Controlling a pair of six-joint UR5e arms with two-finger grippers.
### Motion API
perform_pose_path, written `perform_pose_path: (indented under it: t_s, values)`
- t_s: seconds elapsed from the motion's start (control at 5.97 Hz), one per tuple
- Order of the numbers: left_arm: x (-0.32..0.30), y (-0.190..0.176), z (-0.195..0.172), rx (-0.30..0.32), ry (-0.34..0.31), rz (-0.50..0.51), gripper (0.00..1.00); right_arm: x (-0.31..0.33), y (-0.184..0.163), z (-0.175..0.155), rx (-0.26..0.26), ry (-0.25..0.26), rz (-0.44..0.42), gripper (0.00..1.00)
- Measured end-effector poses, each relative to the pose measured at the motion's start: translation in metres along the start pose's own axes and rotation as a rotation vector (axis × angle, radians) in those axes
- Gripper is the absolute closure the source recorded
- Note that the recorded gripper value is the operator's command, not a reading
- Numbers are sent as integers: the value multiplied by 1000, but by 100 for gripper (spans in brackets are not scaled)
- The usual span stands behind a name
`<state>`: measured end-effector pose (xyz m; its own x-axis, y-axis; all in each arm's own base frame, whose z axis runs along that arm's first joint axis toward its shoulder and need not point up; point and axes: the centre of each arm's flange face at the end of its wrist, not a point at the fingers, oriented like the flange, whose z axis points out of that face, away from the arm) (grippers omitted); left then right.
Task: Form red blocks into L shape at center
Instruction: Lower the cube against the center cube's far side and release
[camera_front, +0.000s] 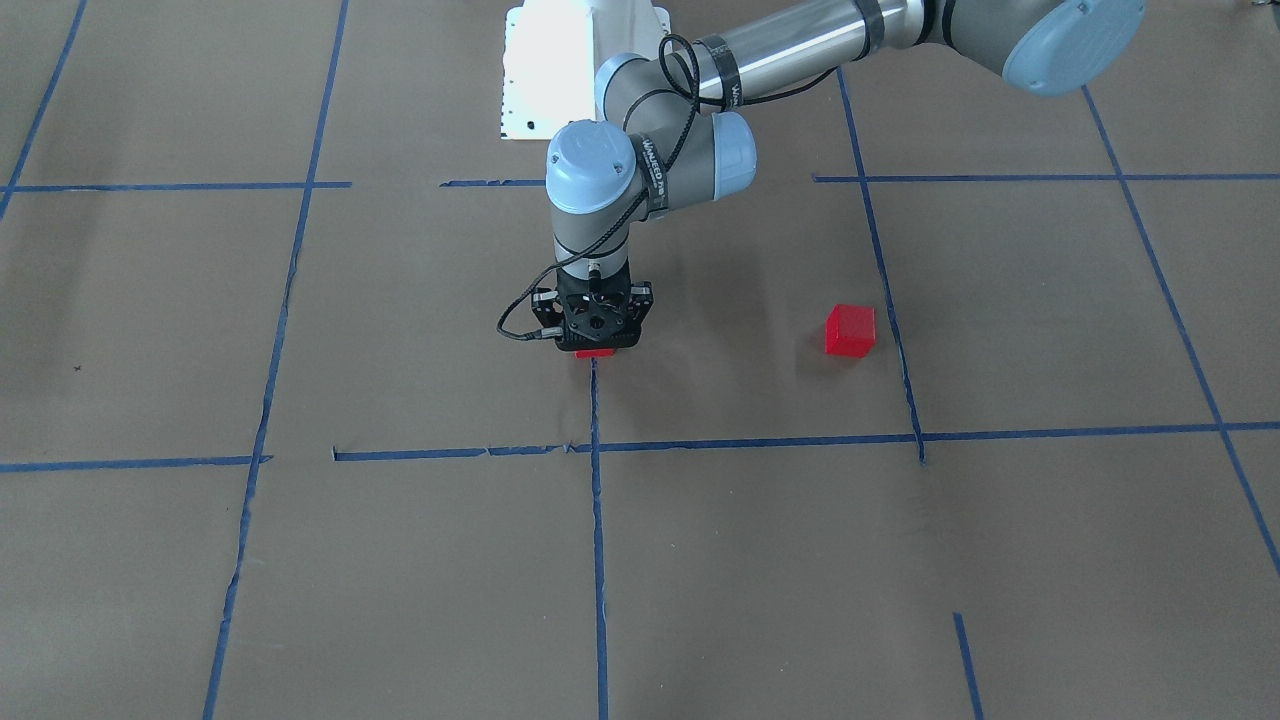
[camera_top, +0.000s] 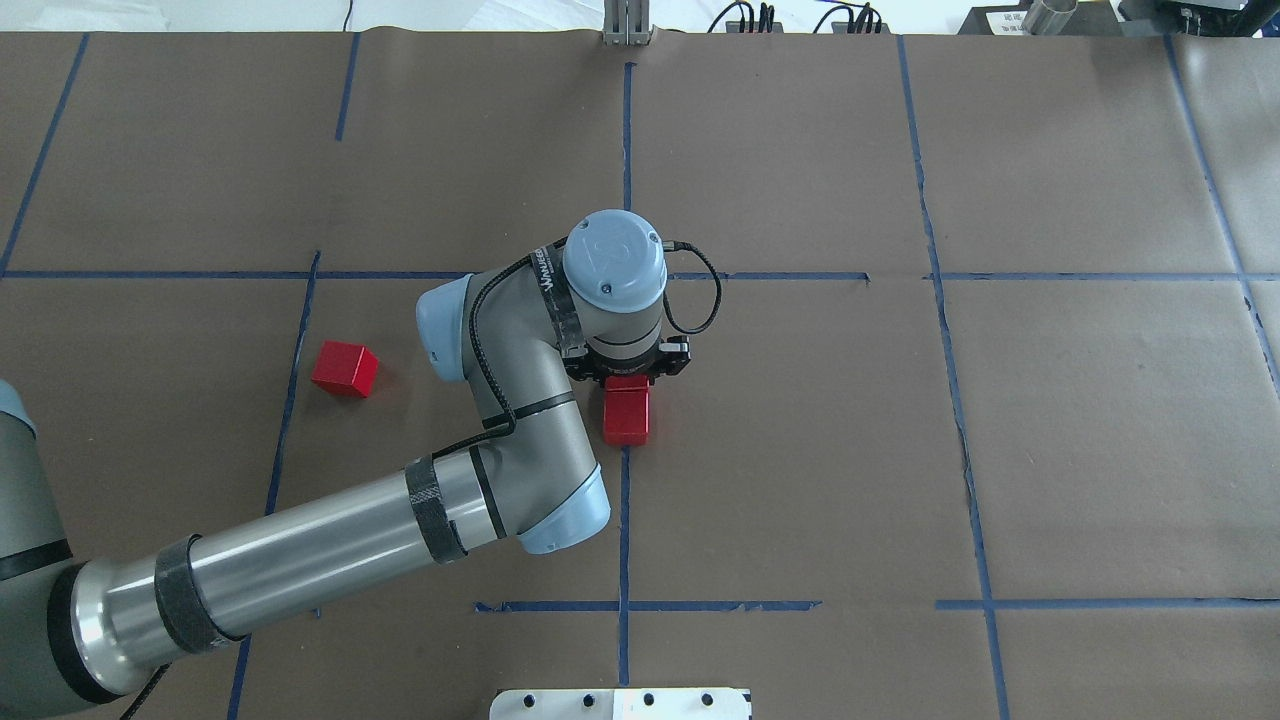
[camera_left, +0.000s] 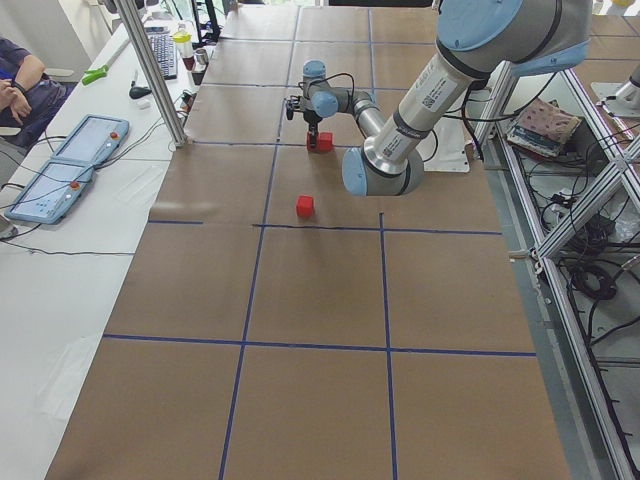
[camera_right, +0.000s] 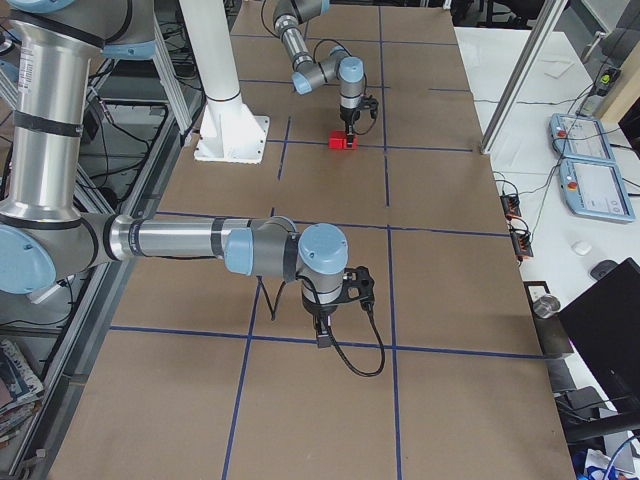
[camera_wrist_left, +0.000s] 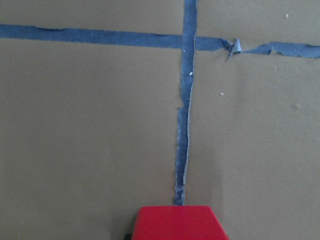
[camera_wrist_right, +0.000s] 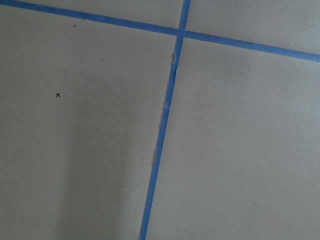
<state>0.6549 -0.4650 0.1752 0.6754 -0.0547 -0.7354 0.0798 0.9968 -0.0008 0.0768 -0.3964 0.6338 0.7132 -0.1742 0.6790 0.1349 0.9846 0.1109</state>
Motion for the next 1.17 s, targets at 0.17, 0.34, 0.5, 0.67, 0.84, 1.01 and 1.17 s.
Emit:
perform_pose_path:
  t_s: [0.17, 0.34, 0.5, 0.67, 0.84, 1.01, 1.17]
  values:
    - [0, 0, 0, -1, 0, 0, 92, 0, 0, 0, 0, 0, 0, 0]
    - [0, 0, 0, -1, -1, 0, 92, 0, 0, 0, 1, 0, 0, 0]
    - [-1, 0, 1, -1, -2, 0, 88, 0, 0, 0, 1, 0, 0, 0]
    - [-1, 0, 1, -1, -3, -1, 86, 0, 0, 0, 1, 0, 1, 0]
    - [-2, 0, 1, -2, -3, -1, 83, 0, 0, 0, 1, 0, 1, 0]
    - [-2, 0, 1, -2, -3, -1, 76, 0, 0, 0, 1, 0, 1, 0]
    - [-2, 0, 1, -2, -3, -1, 68, 0, 0, 0, 0, 0, 1, 0]
